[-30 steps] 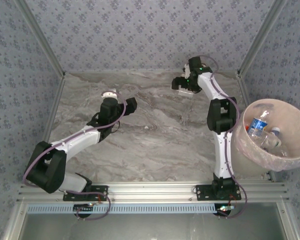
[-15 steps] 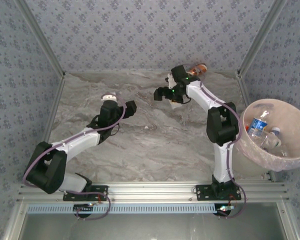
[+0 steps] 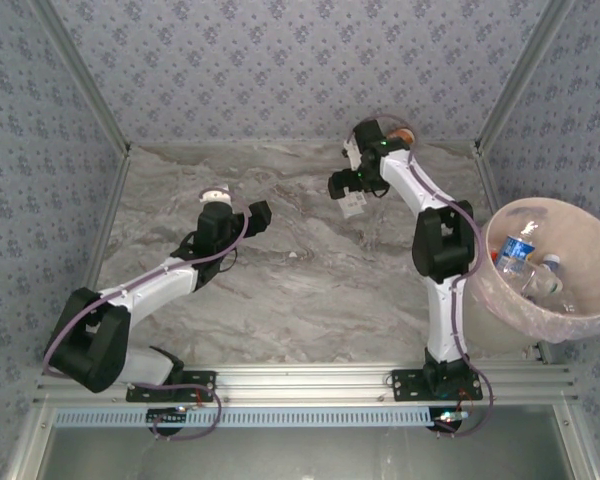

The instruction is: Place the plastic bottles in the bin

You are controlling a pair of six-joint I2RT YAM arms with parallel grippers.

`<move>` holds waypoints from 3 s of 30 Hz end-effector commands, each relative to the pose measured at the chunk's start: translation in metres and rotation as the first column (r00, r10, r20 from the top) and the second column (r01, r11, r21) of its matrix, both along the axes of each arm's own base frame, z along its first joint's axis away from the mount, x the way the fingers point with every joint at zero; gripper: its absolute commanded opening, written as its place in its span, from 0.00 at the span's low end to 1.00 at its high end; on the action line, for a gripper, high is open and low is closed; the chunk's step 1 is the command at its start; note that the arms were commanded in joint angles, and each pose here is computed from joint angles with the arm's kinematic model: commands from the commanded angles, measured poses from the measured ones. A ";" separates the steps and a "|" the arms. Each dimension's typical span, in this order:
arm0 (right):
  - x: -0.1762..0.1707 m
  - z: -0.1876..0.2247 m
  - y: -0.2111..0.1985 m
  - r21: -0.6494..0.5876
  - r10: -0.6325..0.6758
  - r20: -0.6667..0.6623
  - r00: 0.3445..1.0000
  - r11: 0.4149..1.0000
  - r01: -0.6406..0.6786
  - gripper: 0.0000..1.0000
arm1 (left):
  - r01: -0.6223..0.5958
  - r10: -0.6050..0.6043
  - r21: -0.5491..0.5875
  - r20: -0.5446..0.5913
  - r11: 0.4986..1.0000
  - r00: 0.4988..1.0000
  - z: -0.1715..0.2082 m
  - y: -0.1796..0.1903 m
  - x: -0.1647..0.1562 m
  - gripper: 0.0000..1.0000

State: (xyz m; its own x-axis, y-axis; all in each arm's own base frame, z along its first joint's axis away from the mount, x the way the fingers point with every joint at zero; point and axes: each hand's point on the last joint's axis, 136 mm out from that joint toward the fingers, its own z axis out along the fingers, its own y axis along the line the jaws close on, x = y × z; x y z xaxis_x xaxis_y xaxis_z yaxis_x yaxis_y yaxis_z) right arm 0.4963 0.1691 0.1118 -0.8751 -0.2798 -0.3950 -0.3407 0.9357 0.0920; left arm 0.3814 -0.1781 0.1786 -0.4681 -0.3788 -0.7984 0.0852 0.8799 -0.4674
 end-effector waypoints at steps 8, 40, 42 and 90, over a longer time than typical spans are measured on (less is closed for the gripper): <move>0.004 -0.036 -0.016 -0.139 0.024 -0.070 0.997 0.990 -0.034 1.00 | -0.030 0.030 -0.009 0.016 1.000 0.999 0.006 0.007 0.000 0.98; -0.079 0.190 -0.030 -0.025 -0.068 0.358 0.931 0.996 0.082 0.66 | 0.010 -0.010 -0.053 -0.008 0.999 1.000 0.001 -0.004 0.004 0.98; -0.099 0.217 -0.044 0.004 -0.086 0.405 0.910 0.996 0.092 0.65 | 0.020 -0.020 -0.065 -0.006 0.998 1.000 0.002 -0.007 0.004 0.98; -0.317 0.259 -0.341 0.024 -0.858 0.367 0.358 0.393 0.919 1.00 | 0.193 -0.211 -0.264 -0.043 0.945 0.977 0.033 -0.067 0.012 0.98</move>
